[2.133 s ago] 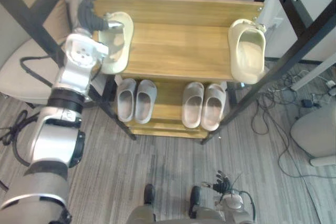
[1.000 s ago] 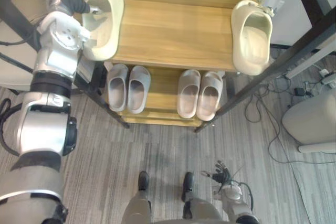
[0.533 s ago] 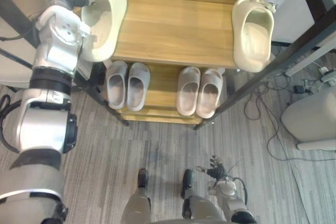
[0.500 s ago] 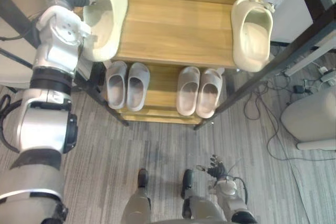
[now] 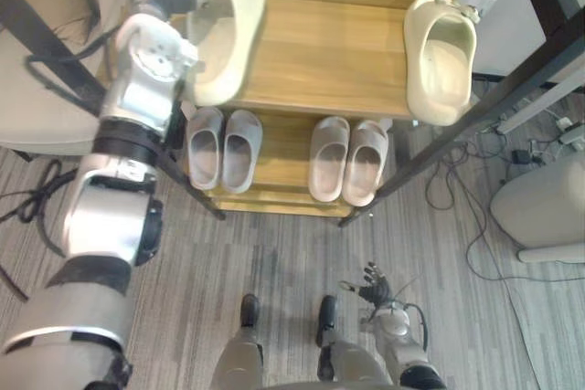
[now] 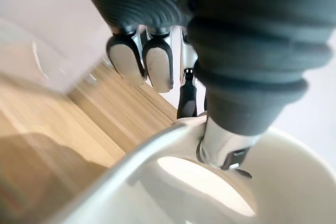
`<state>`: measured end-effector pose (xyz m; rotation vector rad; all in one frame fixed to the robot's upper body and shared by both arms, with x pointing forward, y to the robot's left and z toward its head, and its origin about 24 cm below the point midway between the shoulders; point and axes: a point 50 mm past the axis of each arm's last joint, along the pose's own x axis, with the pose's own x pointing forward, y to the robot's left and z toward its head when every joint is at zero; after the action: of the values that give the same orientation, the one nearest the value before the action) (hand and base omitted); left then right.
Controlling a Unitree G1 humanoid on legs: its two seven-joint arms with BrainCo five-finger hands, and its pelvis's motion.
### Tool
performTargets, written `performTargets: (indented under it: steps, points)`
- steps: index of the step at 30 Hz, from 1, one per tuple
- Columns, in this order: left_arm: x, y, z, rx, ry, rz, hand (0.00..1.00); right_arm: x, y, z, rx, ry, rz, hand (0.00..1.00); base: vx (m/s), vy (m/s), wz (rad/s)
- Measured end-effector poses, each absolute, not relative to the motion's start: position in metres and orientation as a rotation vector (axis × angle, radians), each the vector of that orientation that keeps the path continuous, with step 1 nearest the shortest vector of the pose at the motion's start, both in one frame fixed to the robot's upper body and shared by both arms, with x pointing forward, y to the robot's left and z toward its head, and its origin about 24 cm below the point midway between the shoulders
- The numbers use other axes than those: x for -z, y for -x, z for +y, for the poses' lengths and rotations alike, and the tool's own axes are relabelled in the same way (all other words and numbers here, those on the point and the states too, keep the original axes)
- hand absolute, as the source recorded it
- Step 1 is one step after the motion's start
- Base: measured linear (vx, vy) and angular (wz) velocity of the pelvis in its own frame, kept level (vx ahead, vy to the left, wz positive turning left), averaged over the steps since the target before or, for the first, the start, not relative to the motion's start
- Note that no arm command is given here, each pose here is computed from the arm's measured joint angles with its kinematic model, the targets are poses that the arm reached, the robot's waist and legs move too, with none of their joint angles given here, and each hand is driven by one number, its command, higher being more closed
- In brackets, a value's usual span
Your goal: Organize the slippers on the shoe rack
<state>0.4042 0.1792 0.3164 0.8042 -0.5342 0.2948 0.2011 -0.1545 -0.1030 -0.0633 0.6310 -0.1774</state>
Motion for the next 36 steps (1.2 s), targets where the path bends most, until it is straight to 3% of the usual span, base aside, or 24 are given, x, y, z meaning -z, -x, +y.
performTargets:
  steps: [7,34,35,36]
  points:
    - [-0.324,-0.405,0.153,-0.233,-0.746,-0.577,1.00,0.103,-0.201,-0.156,0.189,0.047,0.635,0.00,0.00,0.003,-0.07]
    - [-0.335,-0.406,0.140,-0.230,-0.719,-0.597,1.00,0.106,-0.198,-0.165,0.276,0.004,0.652,0.00,-0.02,0.006,-0.08]
    - [-0.336,-0.406,0.139,-0.232,-0.713,-0.599,0.00,0.106,-0.199,-0.165,0.279,-0.003,0.652,0.00,0.00,0.000,0.00]
    - [-0.336,-0.406,0.137,-0.229,-0.707,-0.604,0.00,0.105,-0.199,-0.166,0.280,-0.003,0.651,0.00,0.00,0.000,0.00]
